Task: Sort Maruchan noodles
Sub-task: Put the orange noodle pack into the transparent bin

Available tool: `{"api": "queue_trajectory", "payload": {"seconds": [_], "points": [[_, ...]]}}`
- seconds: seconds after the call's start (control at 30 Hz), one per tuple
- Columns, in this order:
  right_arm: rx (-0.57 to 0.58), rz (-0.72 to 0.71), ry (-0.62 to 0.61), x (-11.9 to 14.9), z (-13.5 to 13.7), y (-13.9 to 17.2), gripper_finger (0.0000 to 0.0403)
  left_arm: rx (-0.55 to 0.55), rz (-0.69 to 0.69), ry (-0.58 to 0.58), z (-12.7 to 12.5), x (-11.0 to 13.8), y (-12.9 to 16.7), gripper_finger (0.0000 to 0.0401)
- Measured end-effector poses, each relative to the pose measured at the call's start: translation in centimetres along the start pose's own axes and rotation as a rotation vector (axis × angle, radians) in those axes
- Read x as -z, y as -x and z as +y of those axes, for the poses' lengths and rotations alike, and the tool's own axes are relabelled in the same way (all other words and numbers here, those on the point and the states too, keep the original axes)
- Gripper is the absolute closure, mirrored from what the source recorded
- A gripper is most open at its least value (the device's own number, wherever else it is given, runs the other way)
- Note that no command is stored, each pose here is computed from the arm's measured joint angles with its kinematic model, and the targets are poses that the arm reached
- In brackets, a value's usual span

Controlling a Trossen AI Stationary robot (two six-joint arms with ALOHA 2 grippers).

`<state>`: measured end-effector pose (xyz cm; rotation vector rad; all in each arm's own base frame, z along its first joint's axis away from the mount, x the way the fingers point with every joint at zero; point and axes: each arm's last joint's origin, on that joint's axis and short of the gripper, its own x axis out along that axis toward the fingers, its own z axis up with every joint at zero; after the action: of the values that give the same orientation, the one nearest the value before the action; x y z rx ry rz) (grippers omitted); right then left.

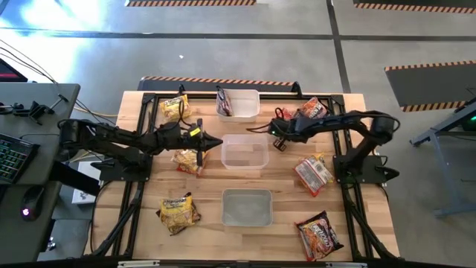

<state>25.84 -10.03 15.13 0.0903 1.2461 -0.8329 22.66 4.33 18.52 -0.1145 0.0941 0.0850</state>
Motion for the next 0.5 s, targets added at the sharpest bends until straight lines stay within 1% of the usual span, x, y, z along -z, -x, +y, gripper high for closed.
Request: {"api": "queue_trajectory", "payload": {"seconds": [0.07, 0.13, 0.27, 0.33, 0.5], "points": [[-0.070, -0.014, -0.030, 0.0, -0.4, 1.2, 0.0389, 0.004, 0.020, 0.004, -0.2, 0.0, -0.1, 0.0399], [-0.132, -0.039, -0.049, 0.0, -0.7, 2.5, 0.0397, 0.004, 0.037, 0.005, -0.2, 0.0, -0.3, 0.0393], [-0.233, -0.100, -0.074, 0.0, -1.3, 4.6, 0.0400, 0.001, 0.080, -0.007, -0.2, 0.0, -0.5, 0.0373], [-0.290, -0.124, -0.086, 0.0, -1.6, 5.5, 0.0402, 0.001, 0.081, -0.035, -0.2, -0.2, -0.6, 0.0360], [-0.362, -0.165, -0.129, 0.1, -2.3, 7.0, 0.0403, 0.005, 0.084, -0.128, -0.2, -1.2, -1.2, 0.0325]]}}
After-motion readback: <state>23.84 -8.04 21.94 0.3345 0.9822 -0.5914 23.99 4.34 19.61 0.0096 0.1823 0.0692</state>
